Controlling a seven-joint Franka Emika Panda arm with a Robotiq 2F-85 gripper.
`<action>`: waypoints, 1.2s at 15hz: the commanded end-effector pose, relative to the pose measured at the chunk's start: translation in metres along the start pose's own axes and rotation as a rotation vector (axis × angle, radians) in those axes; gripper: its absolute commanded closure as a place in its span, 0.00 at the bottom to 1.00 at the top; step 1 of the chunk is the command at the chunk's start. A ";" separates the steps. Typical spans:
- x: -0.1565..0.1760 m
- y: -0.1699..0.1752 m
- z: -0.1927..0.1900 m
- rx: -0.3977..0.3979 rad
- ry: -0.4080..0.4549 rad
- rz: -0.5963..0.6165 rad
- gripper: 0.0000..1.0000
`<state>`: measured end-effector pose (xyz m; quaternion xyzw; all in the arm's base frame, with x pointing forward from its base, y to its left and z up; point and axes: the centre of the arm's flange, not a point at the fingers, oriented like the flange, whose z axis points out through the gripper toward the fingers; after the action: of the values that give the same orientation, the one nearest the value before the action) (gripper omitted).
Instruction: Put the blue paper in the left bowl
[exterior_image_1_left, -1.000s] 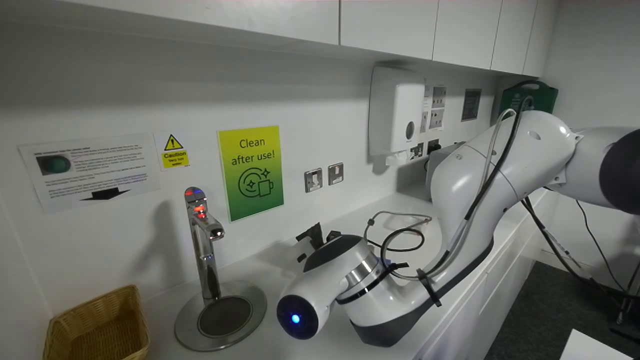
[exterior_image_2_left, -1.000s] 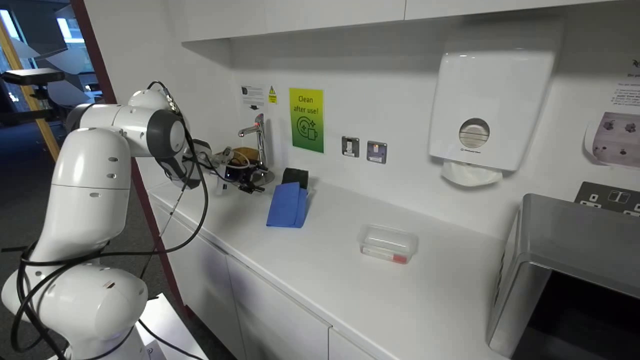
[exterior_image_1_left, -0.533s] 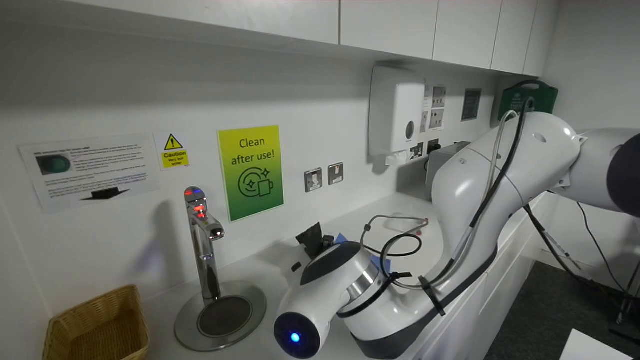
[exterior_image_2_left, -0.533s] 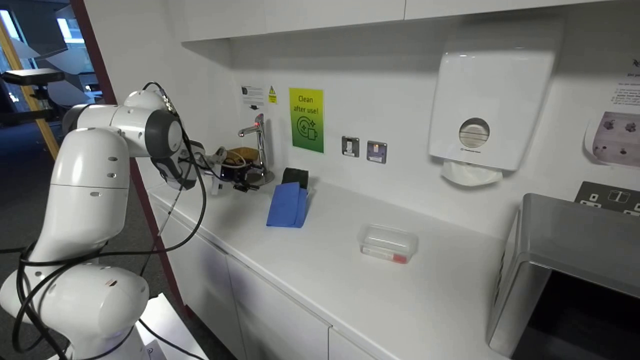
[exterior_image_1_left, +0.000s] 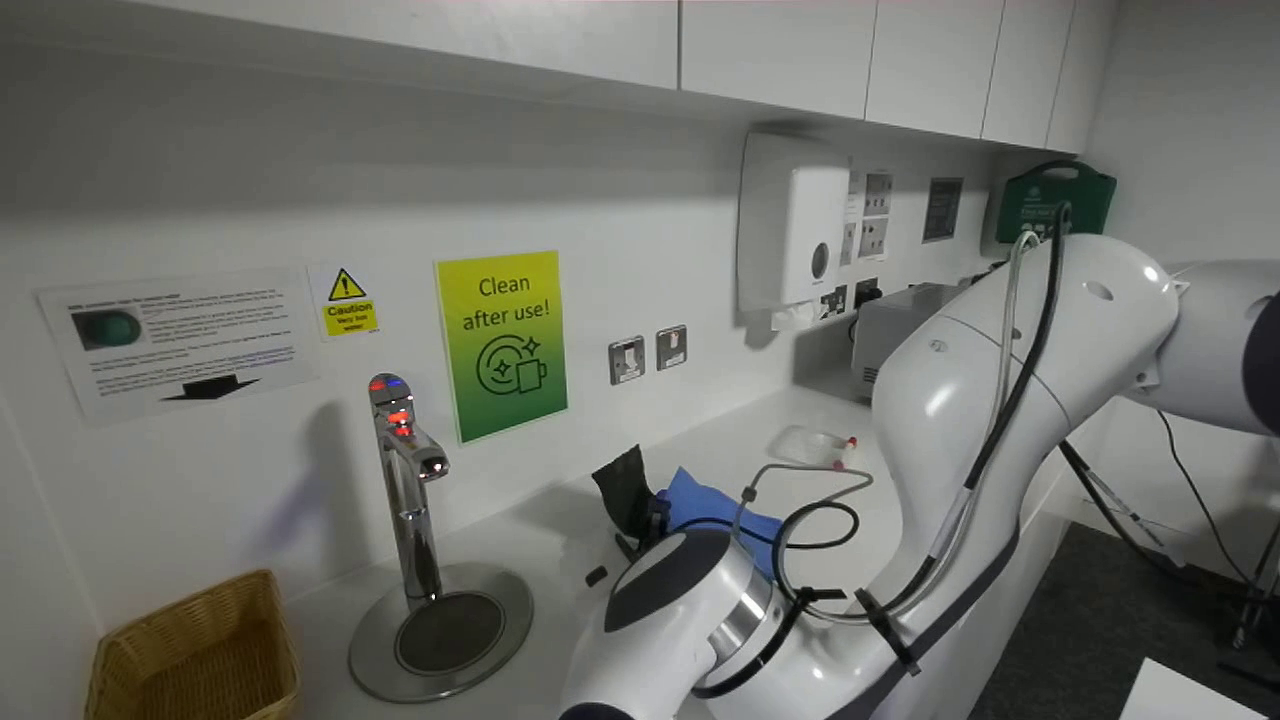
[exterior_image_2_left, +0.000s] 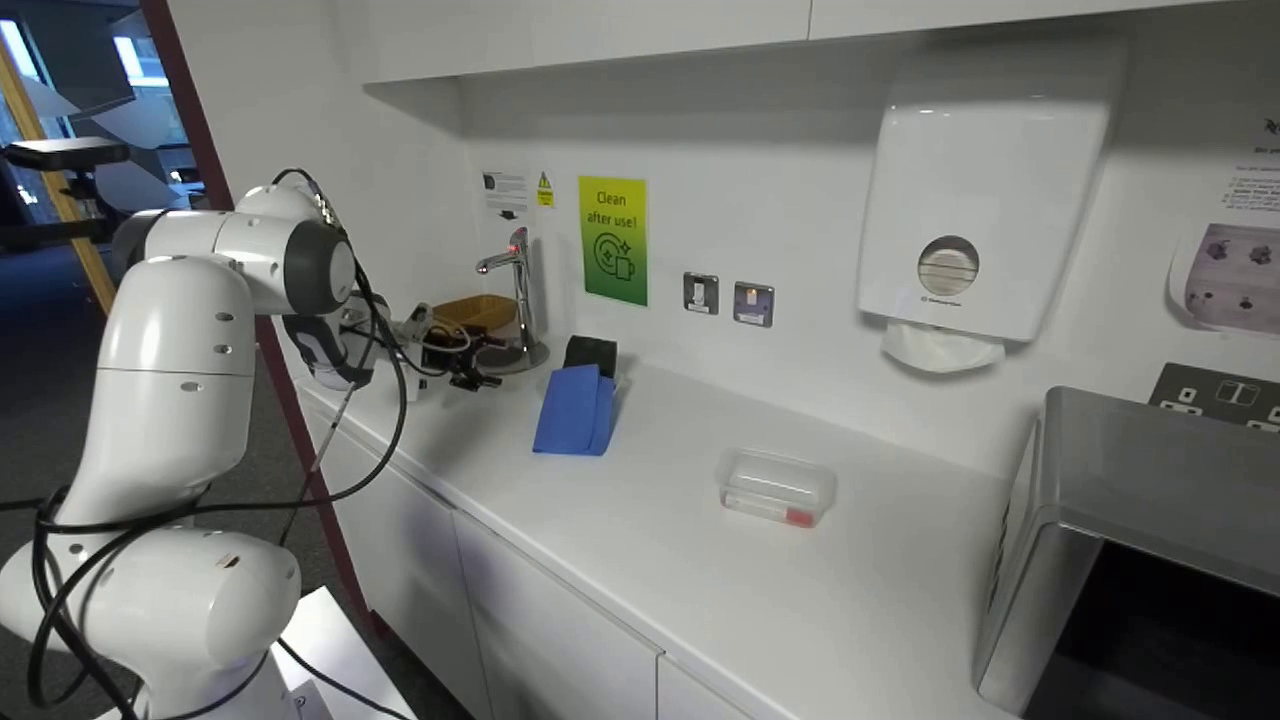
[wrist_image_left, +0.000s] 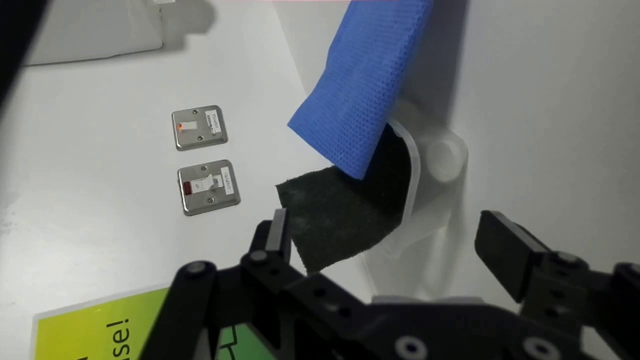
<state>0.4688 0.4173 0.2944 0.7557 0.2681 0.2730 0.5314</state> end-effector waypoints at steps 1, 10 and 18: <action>-0.026 -0.006 -0.010 -0.023 -0.014 0.031 0.00; -0.092 0.023 -0.034 -0.079 -0.130 0.029 0.00; -0.133 0.029 0.015 0.098 -0.159 -0.034 0.00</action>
<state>0.3903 0.3468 0.2886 0.7866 0.2341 0.2087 0.5319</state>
